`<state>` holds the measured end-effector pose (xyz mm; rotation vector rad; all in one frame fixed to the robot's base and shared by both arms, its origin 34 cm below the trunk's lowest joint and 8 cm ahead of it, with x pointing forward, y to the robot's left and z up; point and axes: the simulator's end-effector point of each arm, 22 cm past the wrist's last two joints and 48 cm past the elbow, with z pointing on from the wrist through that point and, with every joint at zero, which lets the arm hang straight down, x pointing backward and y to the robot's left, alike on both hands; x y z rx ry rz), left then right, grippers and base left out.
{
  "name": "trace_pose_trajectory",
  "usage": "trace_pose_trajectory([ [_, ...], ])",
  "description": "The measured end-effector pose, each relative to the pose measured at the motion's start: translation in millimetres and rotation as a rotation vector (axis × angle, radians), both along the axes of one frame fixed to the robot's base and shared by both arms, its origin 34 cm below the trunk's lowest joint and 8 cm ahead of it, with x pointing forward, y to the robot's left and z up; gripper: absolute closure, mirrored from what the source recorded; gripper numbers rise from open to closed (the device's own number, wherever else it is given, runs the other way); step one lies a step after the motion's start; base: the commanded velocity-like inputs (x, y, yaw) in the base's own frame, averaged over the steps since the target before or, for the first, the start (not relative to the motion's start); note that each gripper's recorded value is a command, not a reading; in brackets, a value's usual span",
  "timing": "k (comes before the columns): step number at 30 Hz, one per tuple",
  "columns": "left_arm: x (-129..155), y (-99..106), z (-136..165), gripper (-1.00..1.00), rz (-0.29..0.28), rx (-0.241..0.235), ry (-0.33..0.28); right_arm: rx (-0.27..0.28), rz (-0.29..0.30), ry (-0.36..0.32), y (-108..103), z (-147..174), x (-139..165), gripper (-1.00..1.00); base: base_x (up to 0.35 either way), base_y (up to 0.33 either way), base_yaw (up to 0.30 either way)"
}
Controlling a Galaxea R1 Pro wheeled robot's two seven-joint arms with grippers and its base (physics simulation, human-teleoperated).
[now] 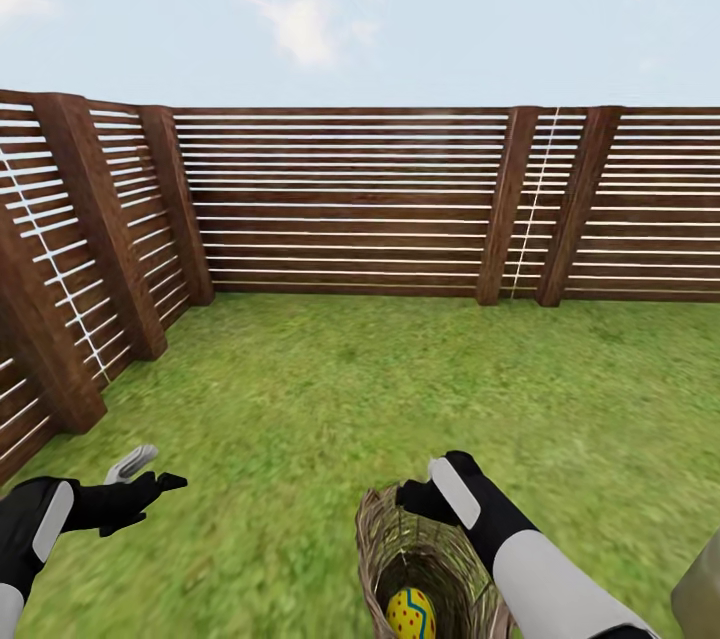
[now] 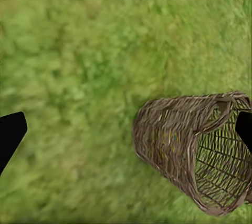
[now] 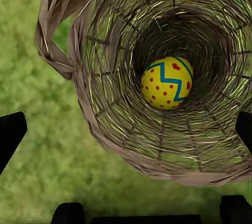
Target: Take the three Easter eggs out of the wicker basket on the lawn in the garden, then place them on the lawn next to a single tree (choose any tree) so that all three eggs are next to the same tree and none are left in the basket.
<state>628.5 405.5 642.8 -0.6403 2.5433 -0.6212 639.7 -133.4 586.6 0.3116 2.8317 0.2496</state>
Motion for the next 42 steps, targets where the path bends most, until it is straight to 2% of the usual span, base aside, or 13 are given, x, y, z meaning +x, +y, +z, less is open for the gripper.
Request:
trace_pose_trajectory([
  [13,-3,0,-25,-1.0,0.0,-0.001,0.001,0.001,0.022,0.039,0,-30,-14,-1.0,0.0,0.0,0.0],
  [42,-13,1,-82,-1.0,0.001,-0.004,-0.001,0.0,0.017,0.035,-2,-91,-24,-1.0,0.0,0.0,0.0],
])
